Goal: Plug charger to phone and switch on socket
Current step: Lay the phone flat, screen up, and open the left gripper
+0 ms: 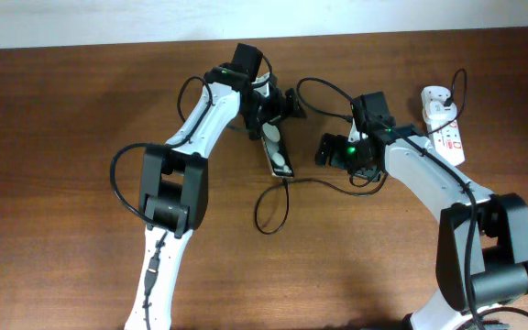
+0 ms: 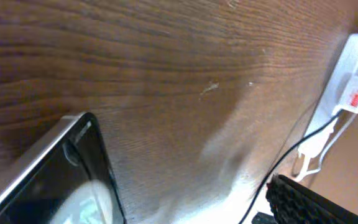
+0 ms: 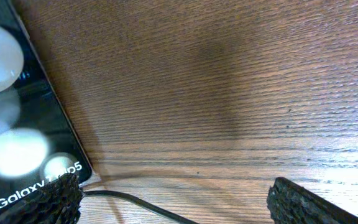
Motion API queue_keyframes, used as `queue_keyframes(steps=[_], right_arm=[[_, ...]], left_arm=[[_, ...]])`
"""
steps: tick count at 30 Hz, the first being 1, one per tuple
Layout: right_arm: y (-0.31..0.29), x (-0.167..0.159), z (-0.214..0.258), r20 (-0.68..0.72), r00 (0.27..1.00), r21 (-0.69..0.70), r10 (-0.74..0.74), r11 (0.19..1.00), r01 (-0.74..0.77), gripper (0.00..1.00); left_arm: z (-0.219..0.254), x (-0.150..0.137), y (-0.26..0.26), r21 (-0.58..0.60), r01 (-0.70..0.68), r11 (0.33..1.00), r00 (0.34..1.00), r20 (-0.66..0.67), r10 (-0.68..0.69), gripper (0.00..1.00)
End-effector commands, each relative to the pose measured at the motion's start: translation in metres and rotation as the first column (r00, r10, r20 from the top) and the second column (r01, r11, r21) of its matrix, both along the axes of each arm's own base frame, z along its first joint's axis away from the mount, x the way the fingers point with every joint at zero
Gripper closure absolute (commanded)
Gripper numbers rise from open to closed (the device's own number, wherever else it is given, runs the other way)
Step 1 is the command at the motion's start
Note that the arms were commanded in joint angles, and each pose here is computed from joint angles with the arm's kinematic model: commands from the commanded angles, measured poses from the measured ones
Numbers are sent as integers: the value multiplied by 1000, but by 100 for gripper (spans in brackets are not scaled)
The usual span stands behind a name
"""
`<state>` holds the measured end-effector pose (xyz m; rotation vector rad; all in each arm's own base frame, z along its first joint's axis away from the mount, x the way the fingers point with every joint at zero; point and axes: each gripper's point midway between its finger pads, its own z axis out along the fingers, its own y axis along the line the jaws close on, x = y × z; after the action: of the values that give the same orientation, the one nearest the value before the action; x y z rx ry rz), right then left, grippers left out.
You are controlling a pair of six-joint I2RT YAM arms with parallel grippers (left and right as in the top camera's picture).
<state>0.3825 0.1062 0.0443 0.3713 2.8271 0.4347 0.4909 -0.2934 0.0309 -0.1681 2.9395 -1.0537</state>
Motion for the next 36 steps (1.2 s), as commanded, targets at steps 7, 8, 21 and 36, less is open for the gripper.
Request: queue_keyframes(steps=[7, 8, 21, 36], right_arm=[[2, 1, 9, 21, 1000, 21, -3, 1000, 2, 1], [2, 1, 9, 21, 1000, 21, -3, 1000, 2, 1], [4, 1, 10, 23, 1000, 31, 1, 1000, -1, 1], [4, 0, 10, 18, 1000, 34, 2, 999, -3, 1]], left_arm=[[-46, -9, 35, 213, -101, 972, 988, -94, 123, 1], [-47, -11, 37, 224, -100, 969, 987, -98, 125, 1], [-45, -25, 64, 405, -125, 906, 973, -127, 191, 1], [-21, -16, 0, 253, -77, 964, 995, -41, 90, 1]])
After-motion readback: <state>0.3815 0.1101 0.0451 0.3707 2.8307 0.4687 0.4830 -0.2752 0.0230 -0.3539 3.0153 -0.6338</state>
